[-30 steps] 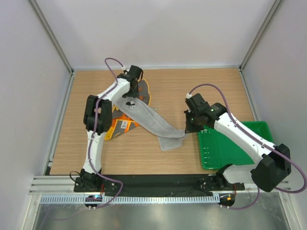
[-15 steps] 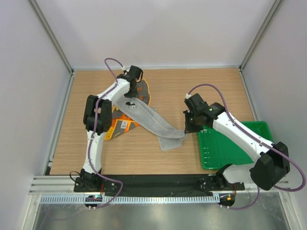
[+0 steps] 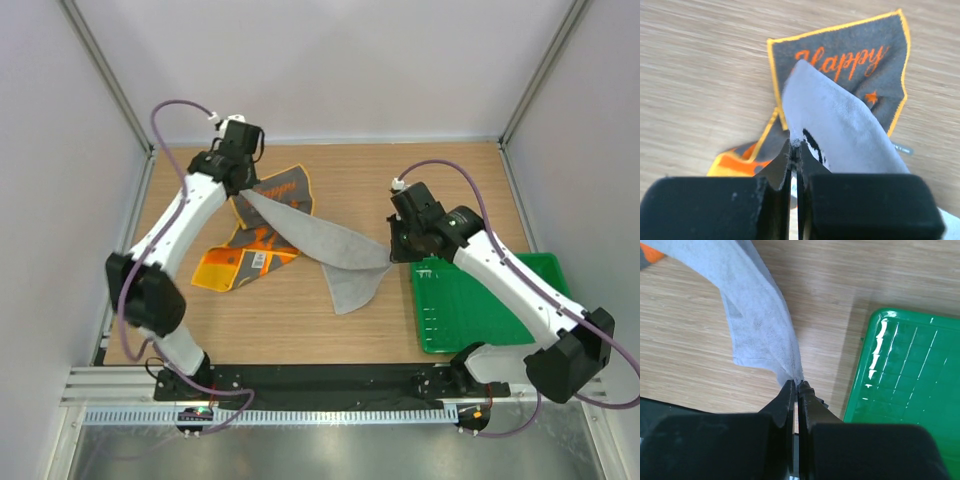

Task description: Roll the towels

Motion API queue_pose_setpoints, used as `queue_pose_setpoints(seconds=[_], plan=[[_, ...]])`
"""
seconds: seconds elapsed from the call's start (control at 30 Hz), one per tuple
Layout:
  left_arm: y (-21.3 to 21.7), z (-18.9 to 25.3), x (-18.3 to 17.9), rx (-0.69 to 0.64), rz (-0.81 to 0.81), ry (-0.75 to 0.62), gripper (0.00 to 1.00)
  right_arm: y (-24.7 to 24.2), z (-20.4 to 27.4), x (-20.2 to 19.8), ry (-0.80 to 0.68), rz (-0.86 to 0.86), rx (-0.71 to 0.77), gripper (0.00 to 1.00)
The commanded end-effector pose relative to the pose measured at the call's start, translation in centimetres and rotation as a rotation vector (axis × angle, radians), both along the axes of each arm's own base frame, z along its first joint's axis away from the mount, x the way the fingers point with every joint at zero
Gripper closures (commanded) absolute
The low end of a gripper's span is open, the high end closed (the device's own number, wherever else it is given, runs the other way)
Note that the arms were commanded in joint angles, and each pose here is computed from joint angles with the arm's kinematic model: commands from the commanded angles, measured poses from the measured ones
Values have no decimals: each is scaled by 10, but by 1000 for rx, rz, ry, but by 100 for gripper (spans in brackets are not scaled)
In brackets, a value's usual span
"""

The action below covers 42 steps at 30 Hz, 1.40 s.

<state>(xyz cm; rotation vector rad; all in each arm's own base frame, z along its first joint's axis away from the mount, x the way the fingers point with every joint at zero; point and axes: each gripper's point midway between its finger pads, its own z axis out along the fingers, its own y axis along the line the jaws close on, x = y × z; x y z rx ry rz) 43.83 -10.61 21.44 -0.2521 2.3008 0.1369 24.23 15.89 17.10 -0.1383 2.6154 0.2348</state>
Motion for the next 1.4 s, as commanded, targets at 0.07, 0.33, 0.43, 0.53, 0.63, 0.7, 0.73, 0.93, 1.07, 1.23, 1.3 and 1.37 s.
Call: queue_pose_setpoints(seconds=[0.07,0.33,0.43,0.53,0.63,0.7,0.73,0.93,1.07,1.23,1.3,1.37], plan=[[47,49,-69,62,62,-64,100,-8,55,-7,-151,34,58,99],[88,118,-175,30,37,-201,97,-3,97,-61,-240,165,281,99],[94,127,-211,1,4,-199,96,-9,110,-86,-286,204,345,99],[101,136,-247,-36,-4,-193,95,-29,116,-96,-351,156,332,99],[100,114,-259,-33,-27,-111,93,-56,95,-81,-343,-4,209,99],[96,94,-250,-14,-20,-40,97,-54,66,-68,-253,-68,145,99],[94,75,-246,2,-19,8,97,-52,58,-61,-235,-87,125,99],[79,7,-190,42,16,179,95,-10,8,1,-113,-104,64,99],[72,-36,-136,-6,12,285,98,-3,-12,63,-97,-141,-16,99],[83,-97,-74,8,66,459,99,1,-47,135,-53,-165,-65,99],[87,-99,-54,36,86,443,99,-1,-57,152,-39,-162,-74,99],[87,-118,-46,42,90,487,99,0,-70,167,-12,-157,-87,99]])
